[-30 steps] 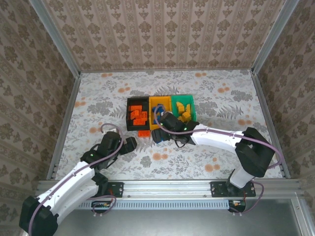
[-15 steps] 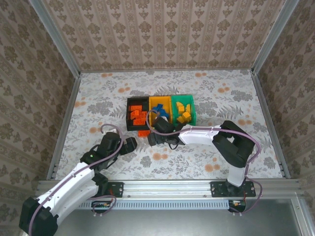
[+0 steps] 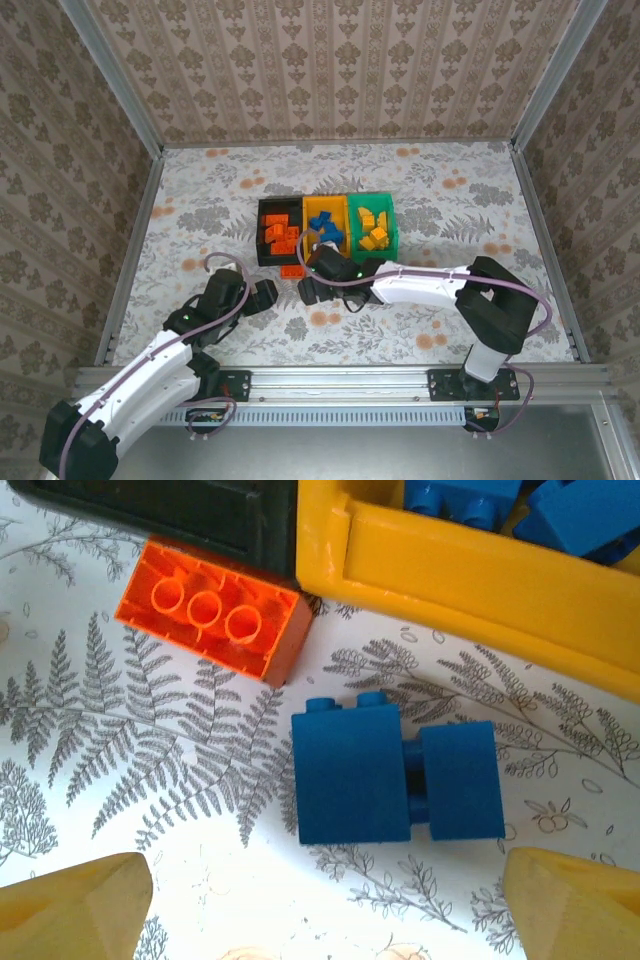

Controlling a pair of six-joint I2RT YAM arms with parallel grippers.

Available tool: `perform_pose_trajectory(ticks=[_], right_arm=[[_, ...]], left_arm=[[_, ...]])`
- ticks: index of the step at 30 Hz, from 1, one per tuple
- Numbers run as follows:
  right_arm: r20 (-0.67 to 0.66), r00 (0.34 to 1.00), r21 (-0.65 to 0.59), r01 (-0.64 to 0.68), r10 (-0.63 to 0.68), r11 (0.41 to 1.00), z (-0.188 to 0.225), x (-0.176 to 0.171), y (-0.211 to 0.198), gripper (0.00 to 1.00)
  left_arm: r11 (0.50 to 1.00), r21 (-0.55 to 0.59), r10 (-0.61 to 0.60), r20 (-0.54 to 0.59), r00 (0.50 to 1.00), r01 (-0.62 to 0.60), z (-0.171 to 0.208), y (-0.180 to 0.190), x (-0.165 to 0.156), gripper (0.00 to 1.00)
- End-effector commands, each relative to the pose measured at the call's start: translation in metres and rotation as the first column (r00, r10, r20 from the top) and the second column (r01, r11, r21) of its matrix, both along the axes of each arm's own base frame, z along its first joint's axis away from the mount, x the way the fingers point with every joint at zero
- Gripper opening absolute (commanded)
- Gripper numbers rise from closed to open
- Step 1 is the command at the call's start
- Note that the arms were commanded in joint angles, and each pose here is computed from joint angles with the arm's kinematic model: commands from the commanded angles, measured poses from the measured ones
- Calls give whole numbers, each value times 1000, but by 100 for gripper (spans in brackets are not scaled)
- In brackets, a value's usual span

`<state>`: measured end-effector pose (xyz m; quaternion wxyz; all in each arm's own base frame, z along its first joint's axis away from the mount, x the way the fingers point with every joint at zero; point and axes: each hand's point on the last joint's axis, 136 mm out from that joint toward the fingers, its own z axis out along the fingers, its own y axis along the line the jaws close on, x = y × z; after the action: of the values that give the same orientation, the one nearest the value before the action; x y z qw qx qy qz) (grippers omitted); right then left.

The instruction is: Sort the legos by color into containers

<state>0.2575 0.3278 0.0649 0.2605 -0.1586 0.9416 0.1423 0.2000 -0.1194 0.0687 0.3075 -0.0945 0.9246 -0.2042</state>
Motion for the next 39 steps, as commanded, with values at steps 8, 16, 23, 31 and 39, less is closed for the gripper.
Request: perform_pose_trajectory(ticks=[8,16,23,31,39], right_arm=[[-54,998,-42,-24,22,999,-23,-3,8,75],[11,1000,-95,-18,19,995,-22,20,13,68],[-2,1000,-168,-25,25,985,-37,28,15,54],[-17,1000,-192,-19,16,981,-51,26,10,40],[-20,999,-73,-49,48,996,-16,-1,4,29]], left_arm=[[1000,-4,26,-18,999,-26,-4,5,-3,100],[1000,-2,31,-16,999,-31,-4,7,-4,100],[1000,-6,30,-16,999,-30,-4,7,-3,100],[1000,-7,24,-20,1000,-24,-5,6,-5,100],[1000,-16,18,-9,1000,-18,-1,5,-4,100]])
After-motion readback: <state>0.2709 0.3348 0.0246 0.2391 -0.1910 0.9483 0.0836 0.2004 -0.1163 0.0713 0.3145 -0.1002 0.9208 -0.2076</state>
